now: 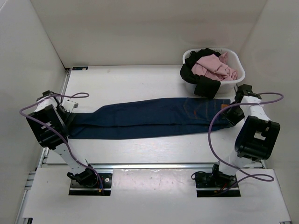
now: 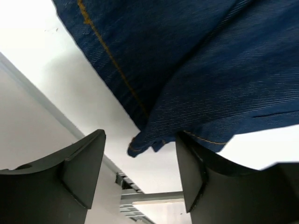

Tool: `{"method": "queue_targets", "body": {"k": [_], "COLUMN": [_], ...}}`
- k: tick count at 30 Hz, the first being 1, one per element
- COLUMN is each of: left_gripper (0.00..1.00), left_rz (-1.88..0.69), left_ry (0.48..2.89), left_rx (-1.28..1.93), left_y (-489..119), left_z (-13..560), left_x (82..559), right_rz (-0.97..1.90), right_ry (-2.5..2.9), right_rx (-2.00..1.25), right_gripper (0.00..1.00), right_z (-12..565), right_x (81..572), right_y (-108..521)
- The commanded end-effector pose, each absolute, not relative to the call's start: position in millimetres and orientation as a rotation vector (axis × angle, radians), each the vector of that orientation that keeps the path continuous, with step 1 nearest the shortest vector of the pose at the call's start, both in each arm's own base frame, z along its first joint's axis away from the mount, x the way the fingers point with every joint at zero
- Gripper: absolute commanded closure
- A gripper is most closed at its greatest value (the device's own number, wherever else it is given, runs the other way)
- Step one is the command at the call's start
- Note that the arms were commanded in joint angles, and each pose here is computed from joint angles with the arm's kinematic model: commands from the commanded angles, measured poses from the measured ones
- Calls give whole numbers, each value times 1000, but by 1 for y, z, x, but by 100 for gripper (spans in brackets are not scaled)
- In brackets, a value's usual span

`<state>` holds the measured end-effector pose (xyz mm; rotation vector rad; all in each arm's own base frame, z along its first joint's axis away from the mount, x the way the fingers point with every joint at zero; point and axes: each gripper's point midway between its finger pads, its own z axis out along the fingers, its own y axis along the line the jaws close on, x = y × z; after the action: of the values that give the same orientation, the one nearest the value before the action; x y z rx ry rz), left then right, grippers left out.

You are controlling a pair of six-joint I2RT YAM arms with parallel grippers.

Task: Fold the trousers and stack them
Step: Fold the trousers

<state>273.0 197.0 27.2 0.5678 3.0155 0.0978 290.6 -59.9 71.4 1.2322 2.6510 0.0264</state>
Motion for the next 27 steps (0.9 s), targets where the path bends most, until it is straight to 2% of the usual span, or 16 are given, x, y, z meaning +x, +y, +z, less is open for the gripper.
{"method": "queue_targets", "body": {"k": [1,2,4,6,7,11,17,21,22,27], "left_gripper": [29,31,43,57,68,86,86,86,86,86], "left_rz": [8,8,-3,-25,-25,-36,24,77,94,234], "left_ry": [2946,2946,2952,2971,2971,2983,2988,2970,2954,2888], "left_rx": [540,540,554,540,540,513,471,397,395,442], "left_y": [184,184,181,178,178,176,182,188,190,193], "left_z": [39,39,36,32,32,30,41,53,59,88], "left_x": [286,286,287,284,284,281,282,291,294,320], "right_rz": [27,6,12,-2,-2,-30,-62,-100,-113,-147], "right_ry": [2619,2625,2602,2594,2592,2577,2538,2553,2551,2489], "right_rx": [1245,1250,1259,1294,1293,1327,1358,1369,1369,1334], "right_gripper": [45,45,45,46,46,50,66,90,100,100], "right_z": [68,63,61,53,51,37,31,24,24,50], "right_x": [302,303,315,325,330,344,348,342,342,346], "right_y": [-68,-70,-73,-78,-79,-86,-92,-94,-96,-105]}}
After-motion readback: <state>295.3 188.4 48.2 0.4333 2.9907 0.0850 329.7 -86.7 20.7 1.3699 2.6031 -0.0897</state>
